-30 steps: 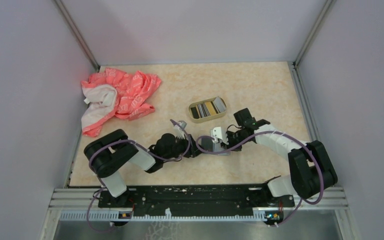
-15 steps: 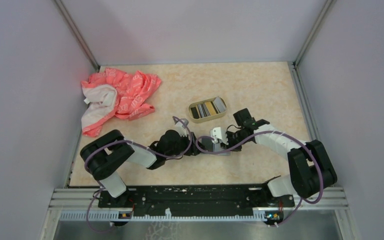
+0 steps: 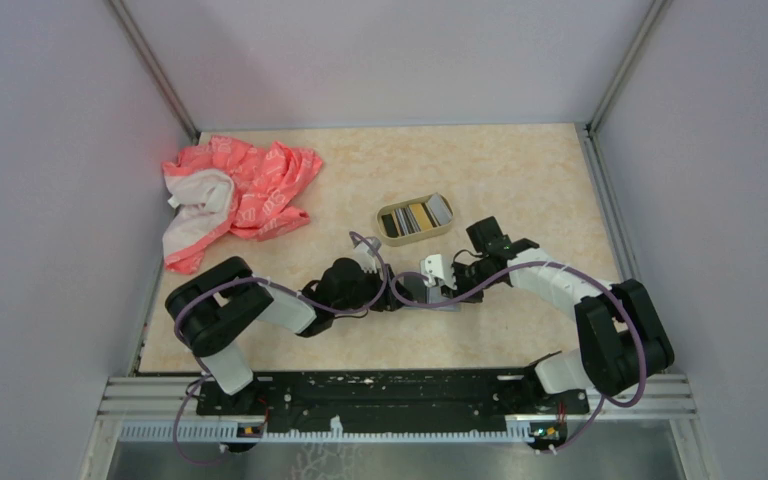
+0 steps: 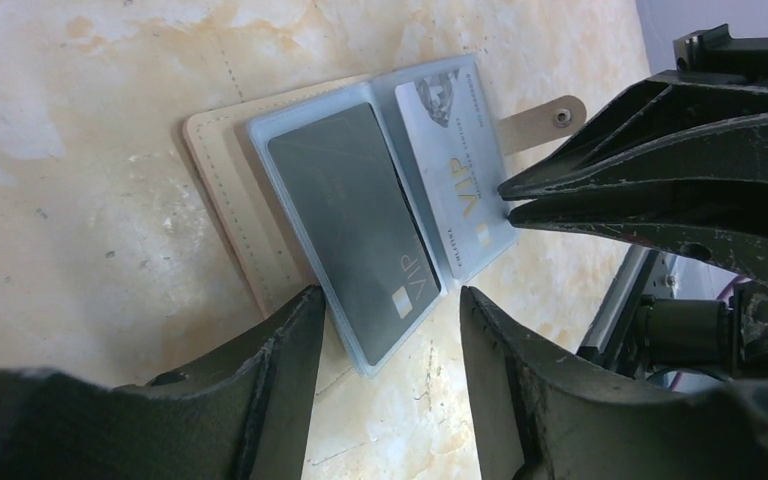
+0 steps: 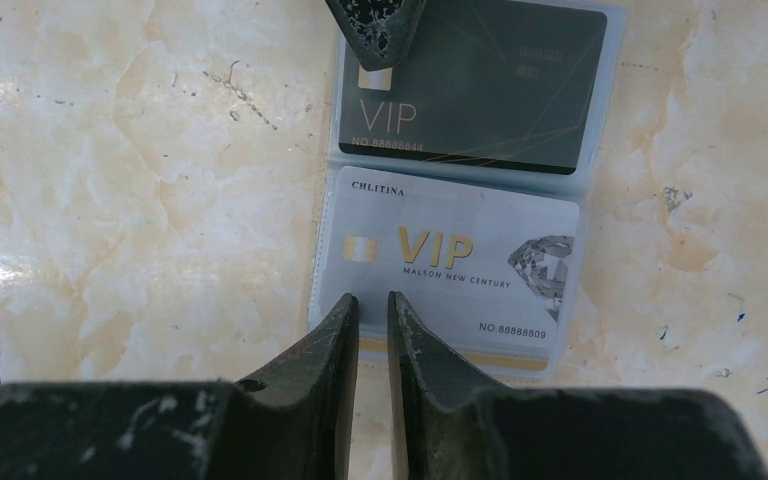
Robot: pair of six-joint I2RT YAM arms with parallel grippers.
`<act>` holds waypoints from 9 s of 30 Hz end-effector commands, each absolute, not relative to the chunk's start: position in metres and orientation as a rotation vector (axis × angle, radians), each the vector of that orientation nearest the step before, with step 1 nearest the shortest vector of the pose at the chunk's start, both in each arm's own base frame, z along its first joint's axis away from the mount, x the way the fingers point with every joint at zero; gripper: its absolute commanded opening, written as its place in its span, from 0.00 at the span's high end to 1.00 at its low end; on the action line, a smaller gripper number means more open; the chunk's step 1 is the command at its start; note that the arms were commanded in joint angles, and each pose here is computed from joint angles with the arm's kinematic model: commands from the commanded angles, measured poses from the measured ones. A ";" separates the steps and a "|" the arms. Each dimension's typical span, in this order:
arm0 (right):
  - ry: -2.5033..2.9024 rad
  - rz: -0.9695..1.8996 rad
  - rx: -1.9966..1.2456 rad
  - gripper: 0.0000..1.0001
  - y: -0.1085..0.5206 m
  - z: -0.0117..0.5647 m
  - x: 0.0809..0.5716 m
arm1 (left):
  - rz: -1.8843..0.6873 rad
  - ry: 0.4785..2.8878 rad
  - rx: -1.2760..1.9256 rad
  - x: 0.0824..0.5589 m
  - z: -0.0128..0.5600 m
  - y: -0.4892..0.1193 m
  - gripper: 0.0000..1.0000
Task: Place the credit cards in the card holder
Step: Turn over the card slot in the card holder, then pick up the credit card from the storage box.
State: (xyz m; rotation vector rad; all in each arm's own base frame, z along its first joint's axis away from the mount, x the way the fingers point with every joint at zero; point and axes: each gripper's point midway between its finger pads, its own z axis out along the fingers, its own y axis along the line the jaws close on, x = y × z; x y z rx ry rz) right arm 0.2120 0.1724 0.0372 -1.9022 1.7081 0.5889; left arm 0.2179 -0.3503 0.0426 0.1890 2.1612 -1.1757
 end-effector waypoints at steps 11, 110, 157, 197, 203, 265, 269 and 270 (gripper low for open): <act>1.690 0.671 -1.843 0.82 0.191 0.055 0.215 | -1.363 2.040 0.234 0.208 0.085 -0.365 0.45; 2.125 0.871 -0.965 0.37 0.207 0.170 0.399 | -1.036 1.852 0.407 0.212 0.095 -0.323 0.45; 2.501 0.776 -0.824 0.50 0.189 0.064 0.455 | -0.925 1.784 0.031 0.207 0.095 -0.230 0.02; 2.616 0.864 -0.773 0.72 0.185 0.049 0.443 | -0.927 1.782 0.031 0.207 0.095 -0.230 0.02; 2.595 0.908 -0.749 0.73 0.185 0.059 0.443 | -0.928 1.781 0.027 0.207 0.095 -0.230 0.02; 2.513 1.181 -0.574 0.85 0.155 0.088 0.446 | -0.914 1.790 0.026 0.208 0.092 -0.229 0.02; 2.512 1.180 -0.574 0.85 0.155 0.088 0.446 | -0.915 1.791 0.026 0.207 0.092 -0.229 0.02; 2.512 1.180 -0.573 0.86 0.154 0.088 0.446 | -0.916 1.789 0.027 0.207 0.092 -0.229 0.02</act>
